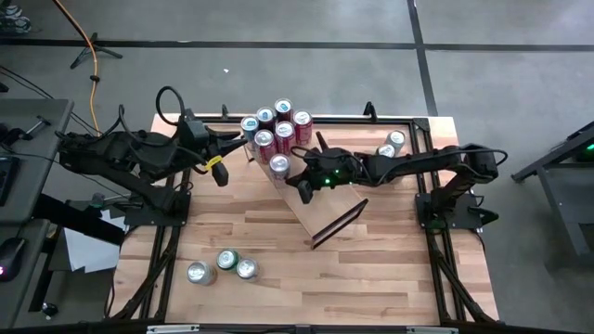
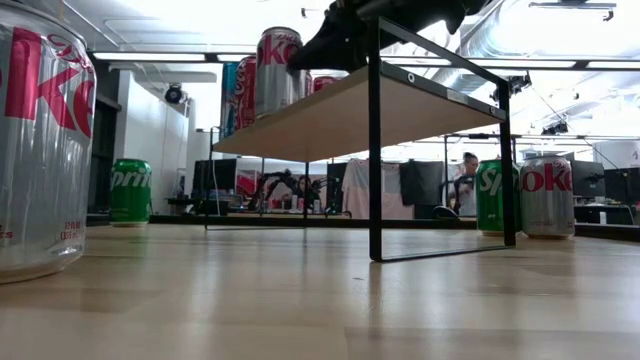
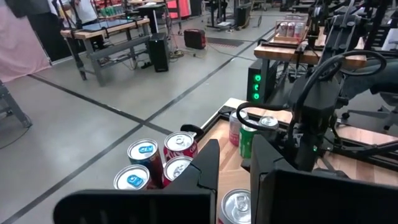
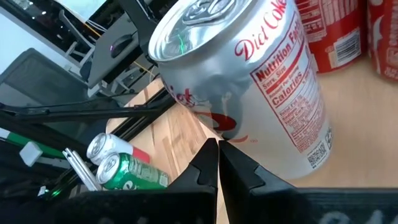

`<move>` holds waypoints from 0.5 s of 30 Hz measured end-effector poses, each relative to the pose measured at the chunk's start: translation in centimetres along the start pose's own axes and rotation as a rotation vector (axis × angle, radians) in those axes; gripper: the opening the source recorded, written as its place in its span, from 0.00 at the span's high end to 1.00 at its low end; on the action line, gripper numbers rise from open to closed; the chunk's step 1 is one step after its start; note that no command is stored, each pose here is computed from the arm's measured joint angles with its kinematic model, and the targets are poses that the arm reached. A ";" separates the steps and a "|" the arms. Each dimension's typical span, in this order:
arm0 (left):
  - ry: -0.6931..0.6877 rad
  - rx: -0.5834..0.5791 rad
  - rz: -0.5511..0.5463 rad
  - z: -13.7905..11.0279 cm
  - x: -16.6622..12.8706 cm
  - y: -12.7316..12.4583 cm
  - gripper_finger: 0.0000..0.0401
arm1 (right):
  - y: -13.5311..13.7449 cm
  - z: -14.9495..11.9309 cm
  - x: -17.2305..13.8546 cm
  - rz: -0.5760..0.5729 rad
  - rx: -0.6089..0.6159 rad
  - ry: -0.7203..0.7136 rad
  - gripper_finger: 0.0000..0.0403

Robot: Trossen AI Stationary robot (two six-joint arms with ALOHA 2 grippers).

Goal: Place canned beverage on shelf
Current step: Put the top left silver soda can on the shelf

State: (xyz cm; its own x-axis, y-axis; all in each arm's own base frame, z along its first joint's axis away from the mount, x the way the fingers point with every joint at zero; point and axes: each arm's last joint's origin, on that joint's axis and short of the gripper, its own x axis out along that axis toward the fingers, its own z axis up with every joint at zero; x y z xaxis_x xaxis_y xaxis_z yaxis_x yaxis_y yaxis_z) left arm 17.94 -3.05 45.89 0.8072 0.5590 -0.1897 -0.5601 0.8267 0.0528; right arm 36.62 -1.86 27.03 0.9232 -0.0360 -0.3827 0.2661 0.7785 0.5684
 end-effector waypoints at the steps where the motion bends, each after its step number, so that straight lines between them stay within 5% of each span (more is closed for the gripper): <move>1: 0.000 0.000 0.000 0.0 0.0 0.0 1.00 | -0.1 0.1 0.0 -0.002 -0.003 -0.003 1.00; 15: -0.003 -0.006 0.000 0.0 0.0 0.0 1.00 | -0.8 1.2 0.0 -0.017 -0.025 -0.069 1.00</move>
State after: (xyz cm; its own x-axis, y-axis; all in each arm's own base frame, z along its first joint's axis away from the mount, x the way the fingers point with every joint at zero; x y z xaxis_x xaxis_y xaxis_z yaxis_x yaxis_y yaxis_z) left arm 17.95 -3.04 45.92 0.8076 0.5593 -0.1871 -0.5614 0.8262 0.0467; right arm 36.68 -3.24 27.44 0.9357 -0.0922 -0.3404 0.2758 0.7929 0.5434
